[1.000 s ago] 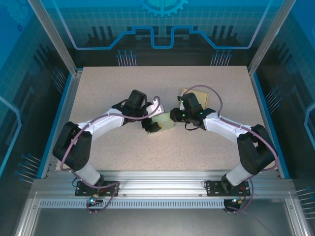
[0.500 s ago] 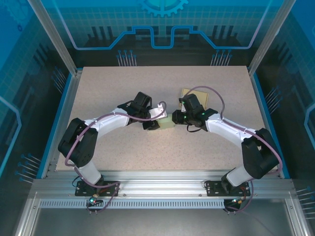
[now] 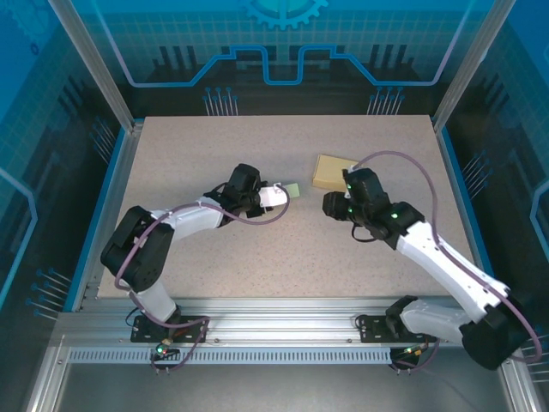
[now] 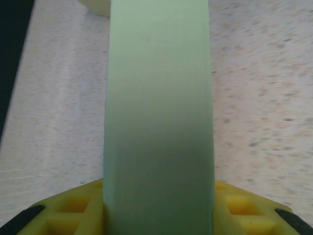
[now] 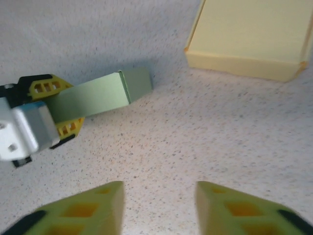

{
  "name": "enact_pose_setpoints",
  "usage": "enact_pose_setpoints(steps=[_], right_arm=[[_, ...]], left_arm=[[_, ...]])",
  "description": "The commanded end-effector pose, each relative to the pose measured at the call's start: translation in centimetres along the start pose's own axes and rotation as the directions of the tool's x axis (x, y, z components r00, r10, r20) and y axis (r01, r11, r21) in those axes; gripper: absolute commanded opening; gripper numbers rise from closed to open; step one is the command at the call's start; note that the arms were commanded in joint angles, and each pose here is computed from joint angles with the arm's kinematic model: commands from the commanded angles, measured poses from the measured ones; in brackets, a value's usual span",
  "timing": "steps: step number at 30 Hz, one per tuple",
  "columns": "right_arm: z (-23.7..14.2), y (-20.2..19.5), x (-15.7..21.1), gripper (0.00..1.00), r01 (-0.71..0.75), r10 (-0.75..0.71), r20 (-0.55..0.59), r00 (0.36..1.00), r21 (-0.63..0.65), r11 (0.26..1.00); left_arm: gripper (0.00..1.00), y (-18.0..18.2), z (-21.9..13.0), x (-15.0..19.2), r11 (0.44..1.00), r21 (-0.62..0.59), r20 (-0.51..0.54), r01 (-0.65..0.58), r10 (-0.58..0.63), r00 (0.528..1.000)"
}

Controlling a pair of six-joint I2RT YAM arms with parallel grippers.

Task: Fold the paper box

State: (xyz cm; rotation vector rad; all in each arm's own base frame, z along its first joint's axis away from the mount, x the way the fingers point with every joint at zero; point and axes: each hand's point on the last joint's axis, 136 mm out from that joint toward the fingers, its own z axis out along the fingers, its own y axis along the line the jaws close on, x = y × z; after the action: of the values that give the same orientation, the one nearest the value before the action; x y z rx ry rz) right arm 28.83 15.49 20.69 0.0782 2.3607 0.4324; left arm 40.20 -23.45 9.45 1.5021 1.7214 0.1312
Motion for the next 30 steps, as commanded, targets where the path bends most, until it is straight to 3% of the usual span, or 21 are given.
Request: enact_pose_setpoints(steps=[1,5,9,10,12,18,26,30], right_arm=[[-1.7,-2.6,1.1,0.54,0.01,-0.011,0.01,1.0,0.096,0.995],[-3.3,-2.9,0.8,0.65,0.009,-0.014,0.056,0.998,0.082,0.997],[-4.3,-3.2,0.8,0.84,0.011,-0.018,0.086,0.996,0.077,0.997],[-4.5,-3.3,0.8,0.87,0.013,-0.021,0.096,0.995,0.078,0.997],[-5.2,-3.5,0.4,0.9,0.011,-0.022,0.125,0.992,0.081,0.997],[-5.9,-4.7,0.4,0.98,0.018,-0.037,0.177,0.984,0.11,0.994],[-6.7,-5.4,-0.2,1.0,0.044,-0.076,0.211,0.974,0.152,0.987],[-7.1,-6.1,-0.8,1.0,0.04,-0.088,0.266,0.96,0.18,0.983]], left_arm=[[0.39,3.0,1.7,0.3,0.986,-0.139,0.024,-0.097,0.101,0.995],[0.41,3.8,3.8,1.0,0.97,-0.176,0.029,-0.167,0.175,0.984],[0.45,4.2,5.5,1.6,0.947,-0.215,0.023,-0.238,0.249,0.968],[0.49,4.2,5.8,1.8,0.943,-0.218,0.02,-0.252,0.263,0.965],[0.68,4.0,6.0,2.1,0.937,-0.216,0.016,-0.274,0.284,0.959],[0.99,2.3,4.5,2.0,0.95,-0.187,0.05,-0.25,0.264,0.963],[0.99,0.3,-1.6,-0.4,0.984,-0.154,0.093,-0.095,0.11,0.99],[0.99,3.2,-6.0,-1.7,0.936,-0.338,0.144,0.101,-0.055,0.988]])
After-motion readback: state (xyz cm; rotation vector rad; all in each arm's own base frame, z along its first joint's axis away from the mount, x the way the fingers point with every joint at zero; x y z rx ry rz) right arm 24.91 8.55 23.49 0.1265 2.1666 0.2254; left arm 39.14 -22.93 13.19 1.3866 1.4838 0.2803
